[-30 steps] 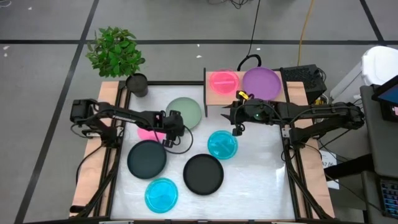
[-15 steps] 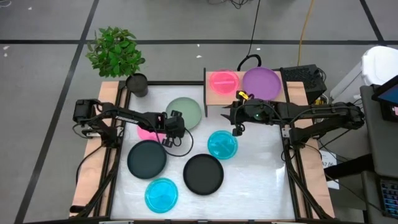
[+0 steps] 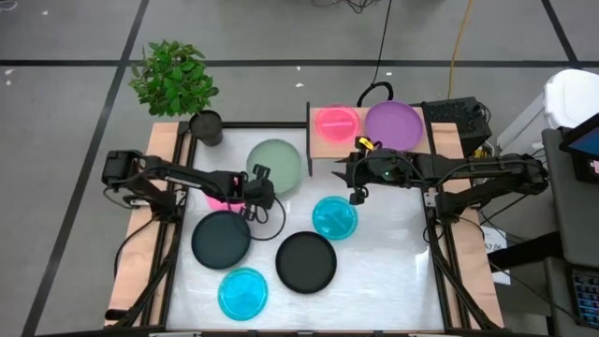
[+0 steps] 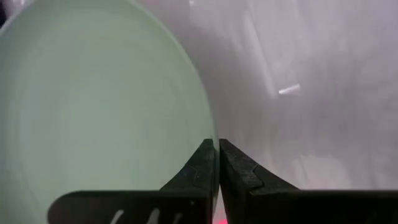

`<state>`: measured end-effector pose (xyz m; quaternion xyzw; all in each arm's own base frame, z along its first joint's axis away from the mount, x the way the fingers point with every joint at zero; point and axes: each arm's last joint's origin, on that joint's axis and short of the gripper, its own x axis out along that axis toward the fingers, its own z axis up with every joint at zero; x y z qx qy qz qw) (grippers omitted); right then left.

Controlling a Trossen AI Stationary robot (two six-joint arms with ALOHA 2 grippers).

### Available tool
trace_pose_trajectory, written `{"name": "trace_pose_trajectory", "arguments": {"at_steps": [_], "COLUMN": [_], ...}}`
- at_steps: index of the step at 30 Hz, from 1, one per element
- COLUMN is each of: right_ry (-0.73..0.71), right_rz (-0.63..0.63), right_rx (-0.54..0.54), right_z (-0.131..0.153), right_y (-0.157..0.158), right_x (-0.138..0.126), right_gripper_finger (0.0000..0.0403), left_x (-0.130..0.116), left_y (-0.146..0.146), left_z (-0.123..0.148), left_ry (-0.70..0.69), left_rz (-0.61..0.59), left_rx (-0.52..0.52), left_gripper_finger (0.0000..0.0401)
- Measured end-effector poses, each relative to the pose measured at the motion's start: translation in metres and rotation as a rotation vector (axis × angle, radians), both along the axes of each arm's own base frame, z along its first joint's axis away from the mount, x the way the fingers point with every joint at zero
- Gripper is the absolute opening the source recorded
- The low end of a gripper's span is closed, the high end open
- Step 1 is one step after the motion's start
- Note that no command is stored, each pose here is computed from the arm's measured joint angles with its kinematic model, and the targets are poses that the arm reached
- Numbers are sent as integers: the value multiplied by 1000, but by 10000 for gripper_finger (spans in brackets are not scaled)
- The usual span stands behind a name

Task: Place and stack plates onto a shelf
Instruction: Stack the green plate on top of the violet plate on the shelf

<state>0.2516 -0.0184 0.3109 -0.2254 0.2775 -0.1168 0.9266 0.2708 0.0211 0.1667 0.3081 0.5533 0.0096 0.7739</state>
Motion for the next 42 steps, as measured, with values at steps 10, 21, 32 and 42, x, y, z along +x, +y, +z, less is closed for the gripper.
{"name": "trace_pose_trajectory", "arguments": {"at_steps": [10, 21, 32, 42], "right_ry": [-6, 36, 46, 133], "right_rz": [21, 190, 400, 449], "right_rx": [1, -73, -37, 8], "right_z": [-2, -31, -39, -60], "right_y": [4, 38, 66, 68], "right_x": [5, 42, 99, 127], "right_gripper_finger": [121, 121, 121, 121], "left_x": [-25, -57, -59, -59], "left_y": [-19, -37, -48, -48], "left_z": [46, 75, 77, 76], "left_ry": [-124, -172, -162, -161], "left_rz": [-43, -149, -330, -303], "left_rx": [-20, -157, -396, -414], "left_gripper_finger": [9, 8, 8, 8]}}
